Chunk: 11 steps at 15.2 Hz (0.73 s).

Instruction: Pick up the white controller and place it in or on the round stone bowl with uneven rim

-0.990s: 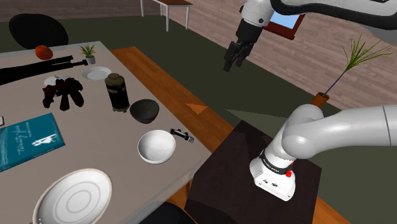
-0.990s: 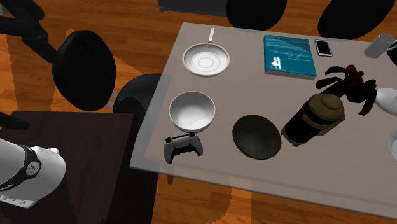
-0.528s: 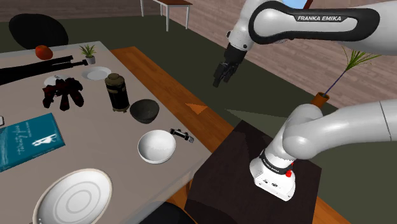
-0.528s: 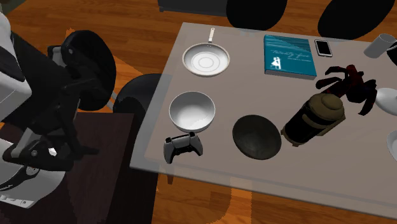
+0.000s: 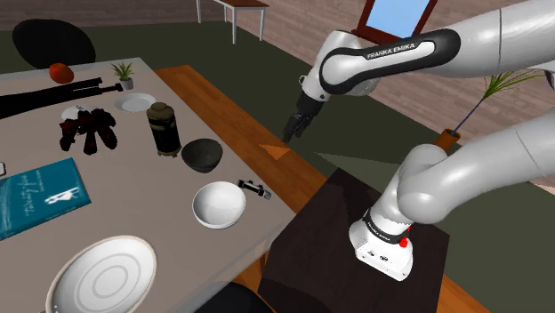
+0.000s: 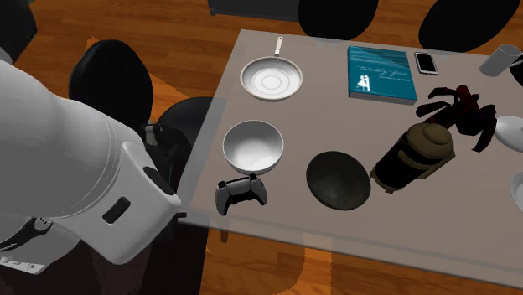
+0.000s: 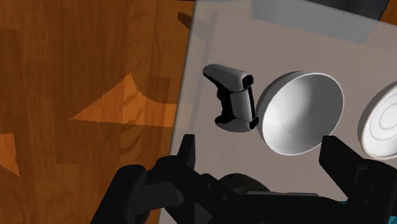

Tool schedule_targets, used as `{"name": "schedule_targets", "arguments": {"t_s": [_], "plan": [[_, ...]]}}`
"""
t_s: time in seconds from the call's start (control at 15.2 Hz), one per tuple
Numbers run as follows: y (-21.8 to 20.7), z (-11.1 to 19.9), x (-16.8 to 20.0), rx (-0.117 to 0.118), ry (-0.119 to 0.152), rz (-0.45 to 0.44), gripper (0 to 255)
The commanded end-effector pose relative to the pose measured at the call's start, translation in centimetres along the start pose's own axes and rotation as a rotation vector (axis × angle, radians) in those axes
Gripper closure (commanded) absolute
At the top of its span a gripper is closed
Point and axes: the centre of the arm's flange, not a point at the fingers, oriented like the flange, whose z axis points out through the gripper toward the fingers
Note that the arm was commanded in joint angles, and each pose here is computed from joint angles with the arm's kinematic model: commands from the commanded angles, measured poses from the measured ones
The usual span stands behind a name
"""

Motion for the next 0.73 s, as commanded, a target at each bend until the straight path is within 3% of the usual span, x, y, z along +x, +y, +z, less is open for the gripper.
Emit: {"name": "schedule_targets", "arguments": {"t_s": [0.0, 0.66], "plan": [[0.6, 2.6, 0.7, 0.024, 0.005, -0.012, 0], [2.8, 15.6, 3.6, 0.151, 0.014, -0.073, 0]]}}
